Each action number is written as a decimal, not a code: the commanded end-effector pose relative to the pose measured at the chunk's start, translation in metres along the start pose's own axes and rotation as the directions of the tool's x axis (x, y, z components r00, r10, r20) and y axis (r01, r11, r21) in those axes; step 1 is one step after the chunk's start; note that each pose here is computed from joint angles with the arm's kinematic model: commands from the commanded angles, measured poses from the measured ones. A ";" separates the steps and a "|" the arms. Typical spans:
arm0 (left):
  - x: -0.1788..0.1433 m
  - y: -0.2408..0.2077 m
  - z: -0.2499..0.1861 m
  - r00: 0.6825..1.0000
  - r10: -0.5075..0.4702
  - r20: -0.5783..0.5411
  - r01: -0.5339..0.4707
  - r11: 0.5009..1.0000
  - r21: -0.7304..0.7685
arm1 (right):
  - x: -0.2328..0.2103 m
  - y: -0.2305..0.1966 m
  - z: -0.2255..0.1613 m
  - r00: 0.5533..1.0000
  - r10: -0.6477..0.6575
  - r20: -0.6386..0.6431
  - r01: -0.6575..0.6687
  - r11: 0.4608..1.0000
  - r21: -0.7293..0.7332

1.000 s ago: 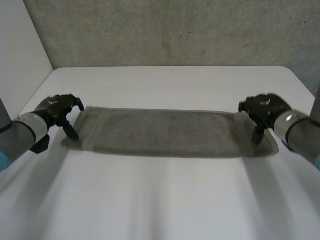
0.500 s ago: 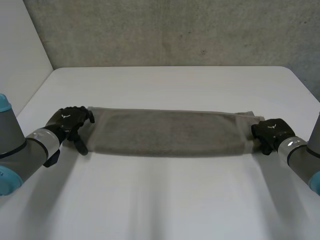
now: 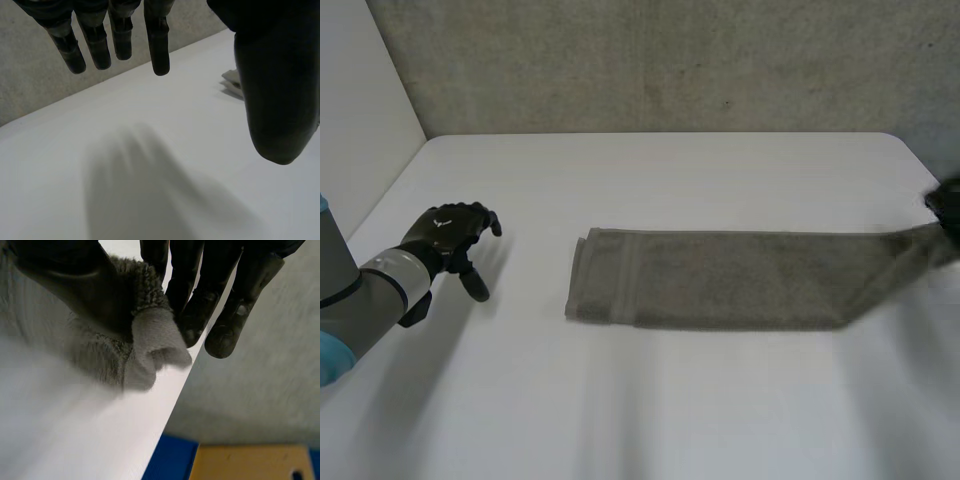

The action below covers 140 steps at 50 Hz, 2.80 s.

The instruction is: Fold the towel.

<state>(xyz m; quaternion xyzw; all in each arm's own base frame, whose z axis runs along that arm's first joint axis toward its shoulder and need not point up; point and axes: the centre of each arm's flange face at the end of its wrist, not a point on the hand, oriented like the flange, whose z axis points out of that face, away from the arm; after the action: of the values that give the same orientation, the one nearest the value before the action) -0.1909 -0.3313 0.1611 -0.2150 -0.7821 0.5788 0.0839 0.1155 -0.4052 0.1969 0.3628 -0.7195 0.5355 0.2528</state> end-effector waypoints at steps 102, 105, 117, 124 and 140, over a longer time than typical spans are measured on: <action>0.075 -0.073 -0.018 0.964 -0.170 -0.205 0.215 0.951 0.220 | -0.257 -0.139 -0.213 0.731 0.026 0.682 -0.330 0.888 0.320; 0.077 -0.069 -0.016 0.963 -0.172 -0.209 0.215 0.954 0.210 | -0.245 -0.145 -0.217 0.737 0.075 0.671 -0.373 0.874 0.311; 0.122 -0.038 -0.018 0.939 -0.165 -0.302 0.204 0.973 0.104 | -0.172 -0.124 -0.174 0.727 0.349 0.591 -0.535 0.828 0.168; 0.153 -0.007 -0.039 0.921 -0.166 -0.352 0.171 0.985 -0.016 | -0.162 -0.107 -0.146 0.667 0.453 0.592 -0.606 0.792 0.077; 0.156 0.024 -0.031 0.951 -0.166 -0.262 0.146 0.985 -0.094 | -0.189 -0.088 -0.123 0.608 0.503 0.614 -0.606 0.794 -0.050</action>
<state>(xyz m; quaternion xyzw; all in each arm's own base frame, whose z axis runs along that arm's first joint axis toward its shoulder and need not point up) -0.3120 -0.2263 0.1261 -0.2369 -0.8013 0.5002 0.2270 0.2975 -0.2552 0.1314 0.2934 -0.7947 0.4932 -0.1980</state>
